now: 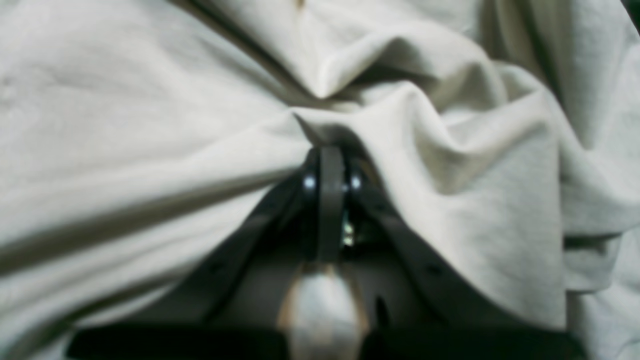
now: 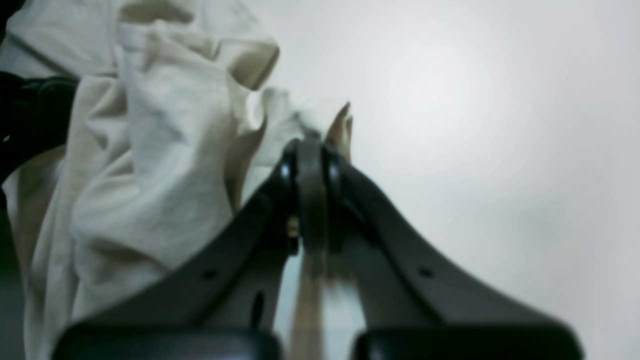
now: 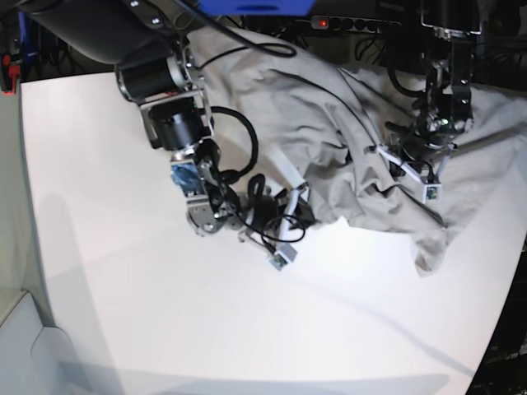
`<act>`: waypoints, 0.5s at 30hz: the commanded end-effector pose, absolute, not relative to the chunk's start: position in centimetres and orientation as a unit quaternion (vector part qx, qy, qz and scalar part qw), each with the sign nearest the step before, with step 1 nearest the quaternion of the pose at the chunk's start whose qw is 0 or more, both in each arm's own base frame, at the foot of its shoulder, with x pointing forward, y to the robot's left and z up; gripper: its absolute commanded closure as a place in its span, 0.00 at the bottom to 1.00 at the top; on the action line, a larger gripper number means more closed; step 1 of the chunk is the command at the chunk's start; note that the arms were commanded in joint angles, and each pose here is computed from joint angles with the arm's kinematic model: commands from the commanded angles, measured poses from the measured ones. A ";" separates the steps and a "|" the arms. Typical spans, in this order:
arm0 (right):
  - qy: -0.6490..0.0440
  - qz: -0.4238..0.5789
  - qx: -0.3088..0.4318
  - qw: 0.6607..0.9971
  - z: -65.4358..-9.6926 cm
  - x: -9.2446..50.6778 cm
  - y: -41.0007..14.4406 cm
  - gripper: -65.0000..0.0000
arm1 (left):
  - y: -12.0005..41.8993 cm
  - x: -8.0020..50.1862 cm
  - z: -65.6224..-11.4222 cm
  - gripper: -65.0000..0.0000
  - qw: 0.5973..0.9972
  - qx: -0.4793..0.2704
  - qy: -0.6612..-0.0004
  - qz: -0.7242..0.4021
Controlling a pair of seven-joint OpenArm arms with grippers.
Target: Layout the t-shirt on the table in an organized manner, then fold the t-shirt properly
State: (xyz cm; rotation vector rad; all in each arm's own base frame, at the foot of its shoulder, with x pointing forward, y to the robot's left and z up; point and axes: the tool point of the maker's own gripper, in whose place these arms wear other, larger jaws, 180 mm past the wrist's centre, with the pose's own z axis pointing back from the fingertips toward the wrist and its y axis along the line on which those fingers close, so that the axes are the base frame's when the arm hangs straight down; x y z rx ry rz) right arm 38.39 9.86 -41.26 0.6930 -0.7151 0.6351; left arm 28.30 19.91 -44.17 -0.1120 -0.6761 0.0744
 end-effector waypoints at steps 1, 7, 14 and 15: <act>-0.374 0.297 0.335 0.812 -38.4 40.4 10.7 1.00 | 19.7 26.1 -45.9 1.00 0.959 -0.055 -0.276 0.029; -0.429 0.326 0.279 0.795 -33.7 43.5 7.5 1.00 | 19.6 26.0 -45.9 1.00 0.959 -0.056 -0.277 0.028; -0.498 0.314 0.179 0.788 -26.7 47.2 -0.4 1.00 | 19.5 26.1 -45.8 1.00 0.959 -0.060 -0.277 0.029; -0.504 0.317 0.169 0.786 -25.9 47.5 -0.9 1.00 | 19.4 26.1 -45.8 1.00 0.958 -0.061 -0.277 0.030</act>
